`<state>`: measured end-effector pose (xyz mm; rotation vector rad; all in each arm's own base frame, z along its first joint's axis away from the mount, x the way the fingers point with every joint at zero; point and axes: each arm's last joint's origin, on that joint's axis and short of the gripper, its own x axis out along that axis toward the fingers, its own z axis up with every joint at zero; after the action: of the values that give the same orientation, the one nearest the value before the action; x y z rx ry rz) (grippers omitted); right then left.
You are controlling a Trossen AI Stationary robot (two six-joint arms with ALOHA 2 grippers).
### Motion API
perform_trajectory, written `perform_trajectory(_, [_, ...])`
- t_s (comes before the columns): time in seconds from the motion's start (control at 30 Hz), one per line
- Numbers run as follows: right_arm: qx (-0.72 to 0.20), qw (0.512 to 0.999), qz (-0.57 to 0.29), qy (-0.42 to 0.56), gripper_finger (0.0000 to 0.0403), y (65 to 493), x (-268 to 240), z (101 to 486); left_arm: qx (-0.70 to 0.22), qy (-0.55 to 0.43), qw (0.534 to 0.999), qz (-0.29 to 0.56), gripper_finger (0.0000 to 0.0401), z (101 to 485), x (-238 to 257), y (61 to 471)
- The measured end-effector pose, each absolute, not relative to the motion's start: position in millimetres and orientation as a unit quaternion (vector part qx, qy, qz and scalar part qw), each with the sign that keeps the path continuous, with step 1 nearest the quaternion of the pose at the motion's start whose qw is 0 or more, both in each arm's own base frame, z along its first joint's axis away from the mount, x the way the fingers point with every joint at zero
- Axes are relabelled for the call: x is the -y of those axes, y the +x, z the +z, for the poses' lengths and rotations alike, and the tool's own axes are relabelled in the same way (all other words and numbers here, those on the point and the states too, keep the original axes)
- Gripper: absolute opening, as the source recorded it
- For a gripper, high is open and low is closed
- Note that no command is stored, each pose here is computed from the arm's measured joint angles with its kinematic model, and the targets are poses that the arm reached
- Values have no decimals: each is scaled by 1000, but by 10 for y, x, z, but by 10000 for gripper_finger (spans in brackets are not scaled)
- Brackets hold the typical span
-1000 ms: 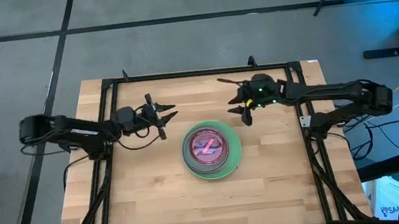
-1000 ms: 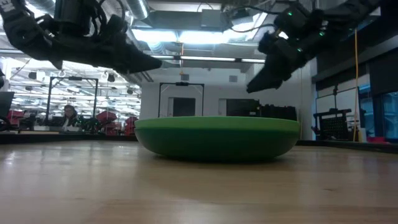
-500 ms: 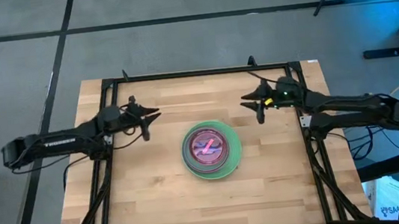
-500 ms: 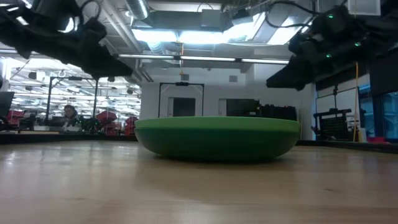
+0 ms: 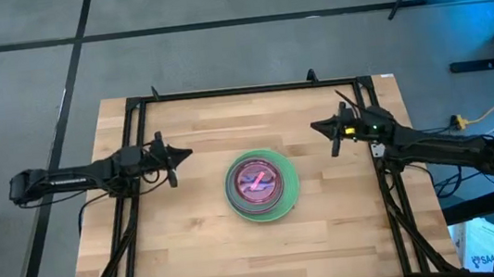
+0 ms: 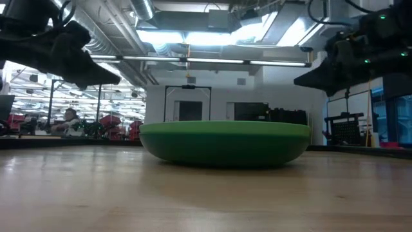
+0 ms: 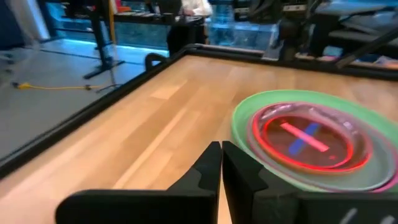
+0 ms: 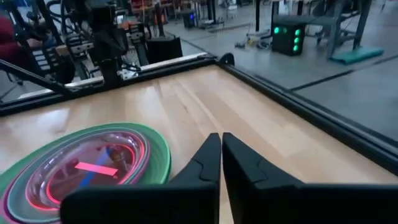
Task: Stack plastic plates
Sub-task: Return to Home Position
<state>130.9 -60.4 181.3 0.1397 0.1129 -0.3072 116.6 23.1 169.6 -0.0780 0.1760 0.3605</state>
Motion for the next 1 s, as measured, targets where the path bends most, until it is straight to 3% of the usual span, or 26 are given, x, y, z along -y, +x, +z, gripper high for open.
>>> perform_trajectory(0.2, [-17,986,-155,61,4,1169,537,1753,-77,-32,980,181,9,1713,-210,1034])
perform_trajectory(0.5, [-16,969,-228,92,2,1028,513,1687,-54,-36,984,164,9,1716,-181,894])
perform_trajectory(1.0, [-35,977,-177,112,1,970,366,1641,-21,-39,994,95,9,1702,-147,935])
